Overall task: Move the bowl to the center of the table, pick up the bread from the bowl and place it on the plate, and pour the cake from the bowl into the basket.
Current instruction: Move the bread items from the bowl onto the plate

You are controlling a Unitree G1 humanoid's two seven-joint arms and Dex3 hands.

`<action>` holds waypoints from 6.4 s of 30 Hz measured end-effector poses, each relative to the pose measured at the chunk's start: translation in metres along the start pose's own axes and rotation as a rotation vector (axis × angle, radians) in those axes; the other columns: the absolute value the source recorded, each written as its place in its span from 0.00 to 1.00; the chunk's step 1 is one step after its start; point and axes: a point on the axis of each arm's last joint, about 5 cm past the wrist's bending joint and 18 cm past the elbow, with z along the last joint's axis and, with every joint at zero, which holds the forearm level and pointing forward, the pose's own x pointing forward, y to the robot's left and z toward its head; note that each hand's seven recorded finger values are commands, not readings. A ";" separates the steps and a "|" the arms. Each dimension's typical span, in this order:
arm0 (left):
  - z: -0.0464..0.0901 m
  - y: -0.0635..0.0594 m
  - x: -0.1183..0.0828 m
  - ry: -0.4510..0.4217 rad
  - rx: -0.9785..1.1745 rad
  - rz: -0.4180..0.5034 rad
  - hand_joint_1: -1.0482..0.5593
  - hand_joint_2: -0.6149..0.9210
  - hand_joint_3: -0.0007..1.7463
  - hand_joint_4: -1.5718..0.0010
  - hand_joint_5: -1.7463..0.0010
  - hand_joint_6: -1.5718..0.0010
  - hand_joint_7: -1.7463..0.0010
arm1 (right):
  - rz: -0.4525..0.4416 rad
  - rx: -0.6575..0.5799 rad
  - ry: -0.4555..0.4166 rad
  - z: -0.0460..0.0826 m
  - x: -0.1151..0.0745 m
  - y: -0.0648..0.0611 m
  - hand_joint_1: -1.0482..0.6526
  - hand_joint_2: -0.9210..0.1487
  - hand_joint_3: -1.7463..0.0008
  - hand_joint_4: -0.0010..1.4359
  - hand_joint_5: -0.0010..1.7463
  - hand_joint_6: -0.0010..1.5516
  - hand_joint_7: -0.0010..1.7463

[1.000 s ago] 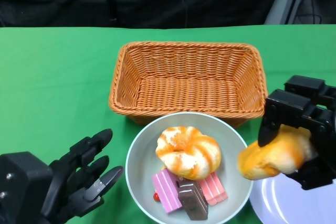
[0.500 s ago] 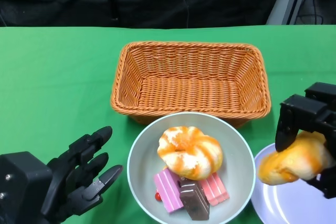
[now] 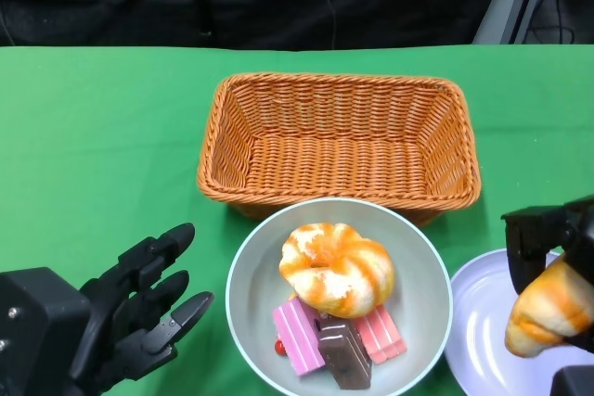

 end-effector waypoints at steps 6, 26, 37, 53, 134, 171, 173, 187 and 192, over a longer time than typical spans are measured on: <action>0.000 0.001 0.000 0.000 0.003 0.000 0.27 1.00 0.22 0.92 0.90 0.87 1.00 | 0.187 -0.056 0.080 -0.010 0.007 0.003 0.54 0.13 0.66 0.54 1.00 0.50 0.79; 0.000 0.001 -0.005 0.001 0.000 0.003 0.25 1.00 0.20 0.91 0.90 0.87 1.00 | 0.411 -0.080 0.236 -0.036 0.025 0.043 0.24 0.00 0.91 0.05 0.08 0.10 0.01; 0.000 0.002 -0.008 0.012 0.001 -0.002 0.25 1.00 0.21 0.92 0.90 0.87 1.00 | 0.360 -0.083 0.246 -0.029 0.019 0.042 0.13 0.00 0.92 0.00 0.00 0.01 0.00; 0.000 0.005 -0.008 0.002 0.001 -0.002 0.25 1.00 0.21 0.92 0.90 0.88 1.00 | 0.026 -0.019 0.031 0.004 0.002 0.021 0.21 0.01 0.98 0.07 0.04 0.07 0.03; 0.005 -0.008 -0.014 0.004 0.017 -0.017 0.24 1.00 0.20 0.91 0.91 0.87 1.00 | -0.067 0.042 -0.382 0.041 0.109 0.116 0.53 0.02 0.99 0.71 0.51 0.79 0.06; 0.006 -0.004 -0.011 0.009 0.033 -0.017 0.25 1.00 0.20 0.91 0.91 0.87 1.00 | -0.543 0.290 -0.653 0.058 0.071 0.068 0.54 0.63 0.14 0.73 1.00 0.51 1.00; 0.006 -0.004 -0.010 0.011 0.035 -0.017 0.25 1.00 0.20 0.91 0.91 0.87 1.00 | -0.555 0.290 -0.655 0.060 0.068 0.064 0.53 0.62 0.12 0.73 1.00 0.51 1.00; 0.006 -0.003 -0.009 0.014 0.035 -0.020 0.24 1.00 0.20 0.90 0.91 0.87 1.00 | -0.622 0.236 -0.553 0.039 0.050 0.037 0.53 0.74 0.00 0.75 1.00 0.54 1.00; 0.005 -0.002 -0.009 0.017 0.033 -0.019 0.24 1.00 0.20 0.90 0.91 0.87 1.00 | -0.611 0.192 -0.467 0.033 0.038 0.030 0.56 0.83 0.01 0.76 1.00 0.56 1.00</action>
